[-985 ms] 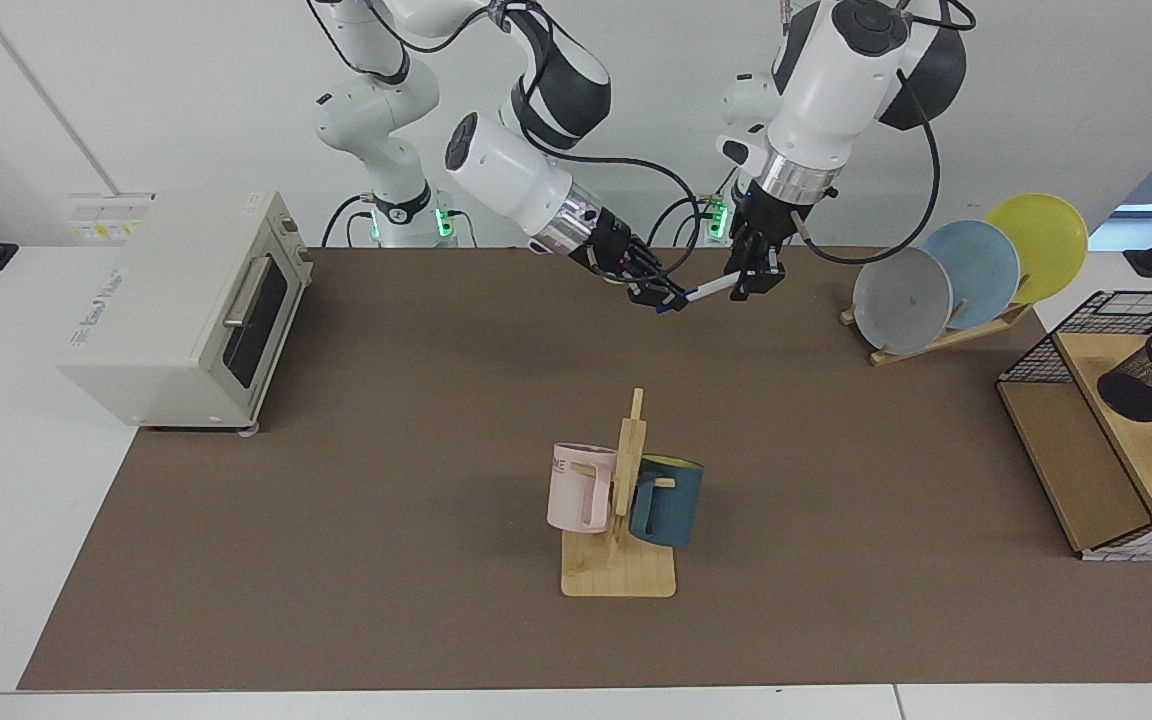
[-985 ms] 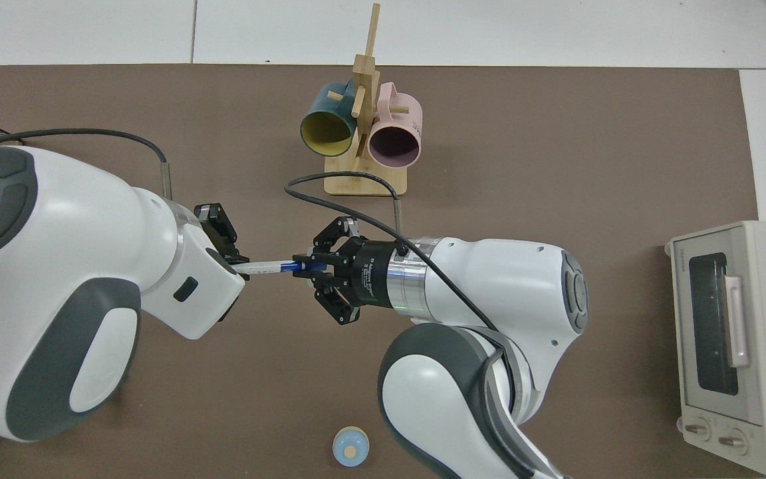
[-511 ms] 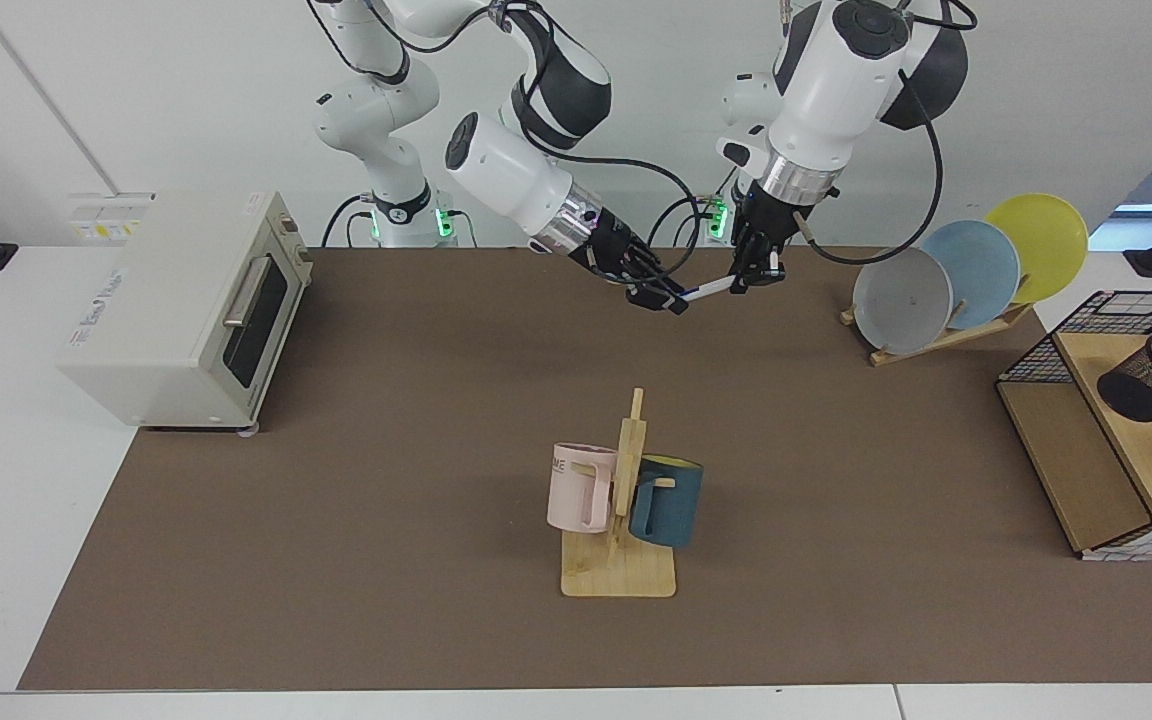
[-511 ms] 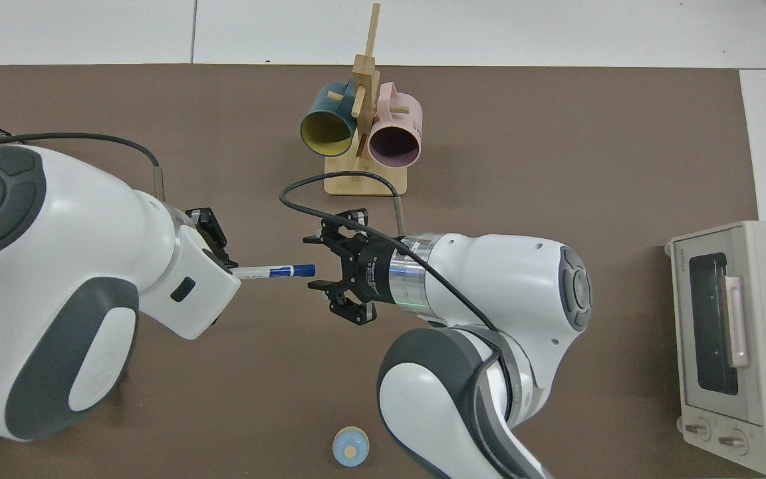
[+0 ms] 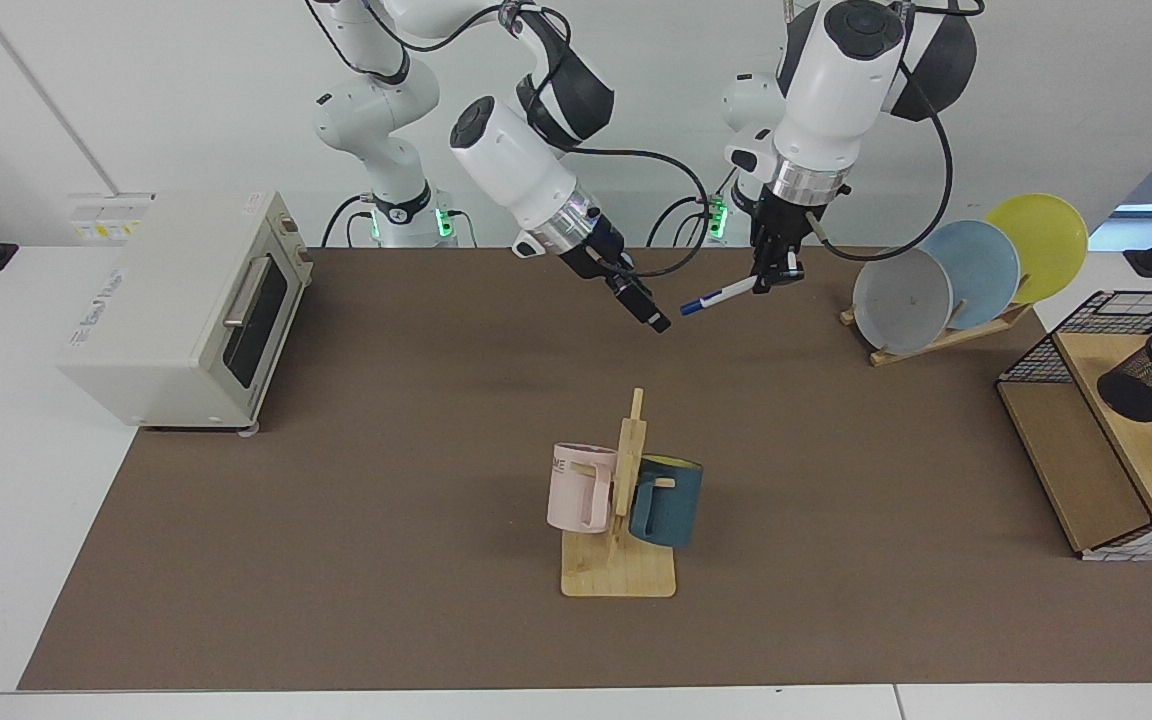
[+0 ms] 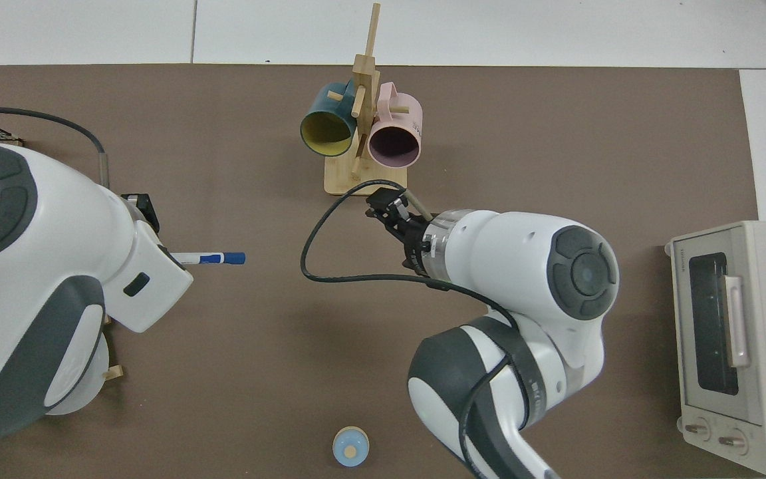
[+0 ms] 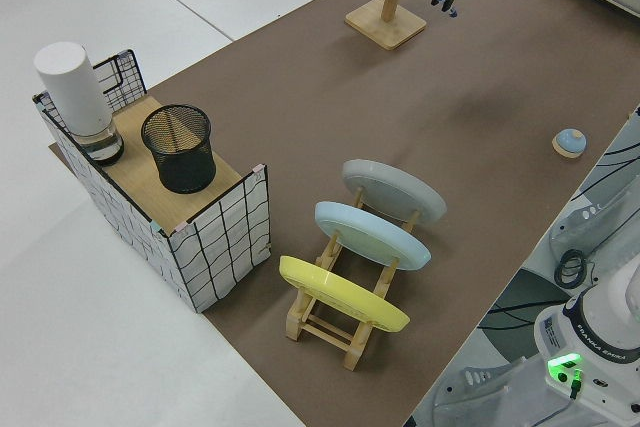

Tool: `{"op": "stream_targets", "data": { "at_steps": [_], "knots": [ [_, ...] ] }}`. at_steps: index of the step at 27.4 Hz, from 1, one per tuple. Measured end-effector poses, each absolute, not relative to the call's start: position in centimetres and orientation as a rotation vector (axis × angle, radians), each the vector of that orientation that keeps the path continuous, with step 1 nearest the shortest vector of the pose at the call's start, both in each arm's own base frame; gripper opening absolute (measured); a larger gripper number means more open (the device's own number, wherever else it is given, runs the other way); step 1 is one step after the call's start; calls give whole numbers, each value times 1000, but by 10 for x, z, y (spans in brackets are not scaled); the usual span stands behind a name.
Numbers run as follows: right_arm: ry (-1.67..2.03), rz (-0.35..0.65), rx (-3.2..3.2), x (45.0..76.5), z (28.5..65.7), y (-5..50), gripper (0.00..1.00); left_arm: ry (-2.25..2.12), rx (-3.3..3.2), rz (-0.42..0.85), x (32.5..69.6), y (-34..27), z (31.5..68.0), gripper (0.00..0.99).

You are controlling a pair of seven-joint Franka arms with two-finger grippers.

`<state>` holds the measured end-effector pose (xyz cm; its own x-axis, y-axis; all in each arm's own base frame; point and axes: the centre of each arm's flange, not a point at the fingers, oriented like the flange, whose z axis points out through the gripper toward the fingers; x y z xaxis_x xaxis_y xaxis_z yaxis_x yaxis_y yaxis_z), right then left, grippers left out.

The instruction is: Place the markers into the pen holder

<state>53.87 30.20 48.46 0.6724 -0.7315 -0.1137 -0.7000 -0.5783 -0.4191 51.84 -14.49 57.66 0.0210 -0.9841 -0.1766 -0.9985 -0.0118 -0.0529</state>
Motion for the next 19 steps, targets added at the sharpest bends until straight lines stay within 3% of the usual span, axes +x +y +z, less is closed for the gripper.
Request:
{"op": "stream_targets", "data": {
  "at_steps": [6, 13, 19],
  "knots": [
    [816, -186, -2696, 559, 505, 210, 1000, 2068, -2094, 194, 536, -54, 584, 172],
    [301, -388, -3038, 561, 532, 141, 1000, 1961, -2085, 251, 542, 38, 607, 172],
    [59, -356, -3131, 557, 562, 86, 1000, 1841, -2132, 279, 536, 99, 625, 172]
  ]
}}
